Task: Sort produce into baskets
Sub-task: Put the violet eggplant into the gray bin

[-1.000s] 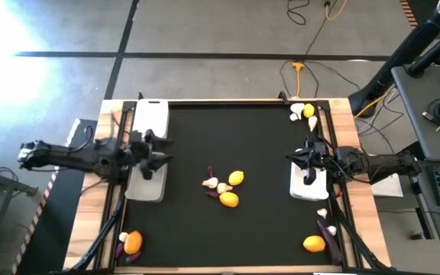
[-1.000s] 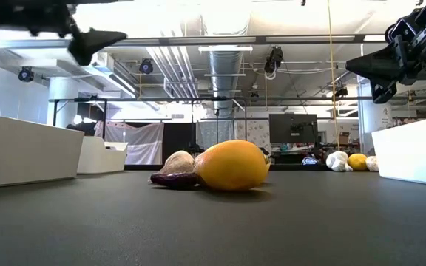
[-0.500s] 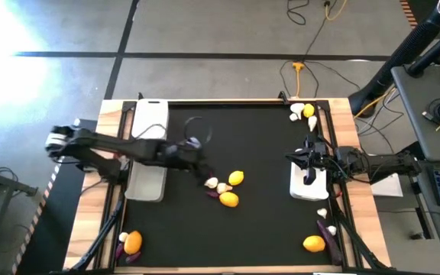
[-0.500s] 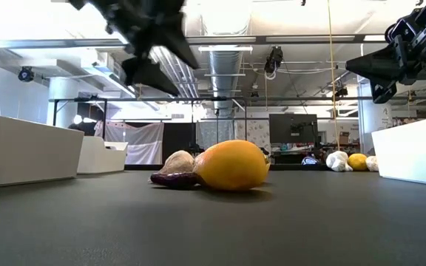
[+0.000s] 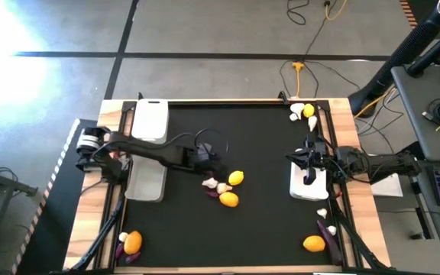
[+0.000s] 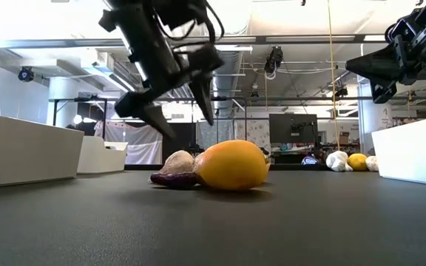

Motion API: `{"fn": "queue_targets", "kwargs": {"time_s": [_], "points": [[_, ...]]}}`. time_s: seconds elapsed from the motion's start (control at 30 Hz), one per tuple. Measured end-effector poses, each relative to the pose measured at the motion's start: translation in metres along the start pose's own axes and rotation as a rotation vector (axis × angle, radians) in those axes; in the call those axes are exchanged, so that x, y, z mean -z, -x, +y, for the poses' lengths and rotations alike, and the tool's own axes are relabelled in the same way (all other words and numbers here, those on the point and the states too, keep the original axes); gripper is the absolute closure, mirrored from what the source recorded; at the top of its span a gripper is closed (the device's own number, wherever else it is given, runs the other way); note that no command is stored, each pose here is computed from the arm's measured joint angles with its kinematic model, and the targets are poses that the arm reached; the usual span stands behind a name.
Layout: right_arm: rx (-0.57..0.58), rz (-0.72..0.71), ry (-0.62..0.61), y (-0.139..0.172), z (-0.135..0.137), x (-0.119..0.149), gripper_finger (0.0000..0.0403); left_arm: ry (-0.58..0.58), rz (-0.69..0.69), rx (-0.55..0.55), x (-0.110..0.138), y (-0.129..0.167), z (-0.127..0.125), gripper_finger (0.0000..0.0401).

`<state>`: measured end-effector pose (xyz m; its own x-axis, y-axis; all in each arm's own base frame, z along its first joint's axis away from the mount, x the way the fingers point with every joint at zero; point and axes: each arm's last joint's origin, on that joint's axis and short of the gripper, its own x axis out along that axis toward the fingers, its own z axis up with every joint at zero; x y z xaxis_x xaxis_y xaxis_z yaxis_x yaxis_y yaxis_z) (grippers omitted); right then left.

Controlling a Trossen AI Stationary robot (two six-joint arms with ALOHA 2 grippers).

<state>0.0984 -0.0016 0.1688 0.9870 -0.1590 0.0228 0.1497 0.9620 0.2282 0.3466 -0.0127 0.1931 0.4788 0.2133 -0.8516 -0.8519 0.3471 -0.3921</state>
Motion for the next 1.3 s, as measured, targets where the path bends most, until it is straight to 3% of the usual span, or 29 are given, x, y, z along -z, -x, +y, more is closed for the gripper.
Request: {"fn": "queue_targets", "kwargs": {"time_s": [0.23,0.5,0.67,0.93,1.1,1.3], "points": [[0.0,0.0,-0.001,0.0,0.0,0.0,0.0394,0.126,-0.035,-0.18,0.011,-0.035,0.013,0.0078],[0.0,-0.001,0.0,0.0,0.0,0.0,0.0394,0.124,-0.073,-0.213,0.016,-0.059,0.009,0.0094],[0.0,0.001,0.0,0.0,0.0,0.0,0.0394,0.077,-0.063,-0.295,0.016,-0.066,0.004,0.0151],[0.001,0.005,0.0,0.0,0.0,0.0,0.0394,0.013,-0.037,-0.373,0.015,-0.062,0.005,0.0287],[0.001,0.005,0.001,0.0,0.0,0.0,0.0394,-0.026,-0.017,-0.374,0.009,-0.039,0.005,0.0377],[0.001,0.005,0.001,0.0,0.0,0.0,0.0394,-0.077,-0.044,-0.306,0.0,0.057,0.007,0.0385]]}}
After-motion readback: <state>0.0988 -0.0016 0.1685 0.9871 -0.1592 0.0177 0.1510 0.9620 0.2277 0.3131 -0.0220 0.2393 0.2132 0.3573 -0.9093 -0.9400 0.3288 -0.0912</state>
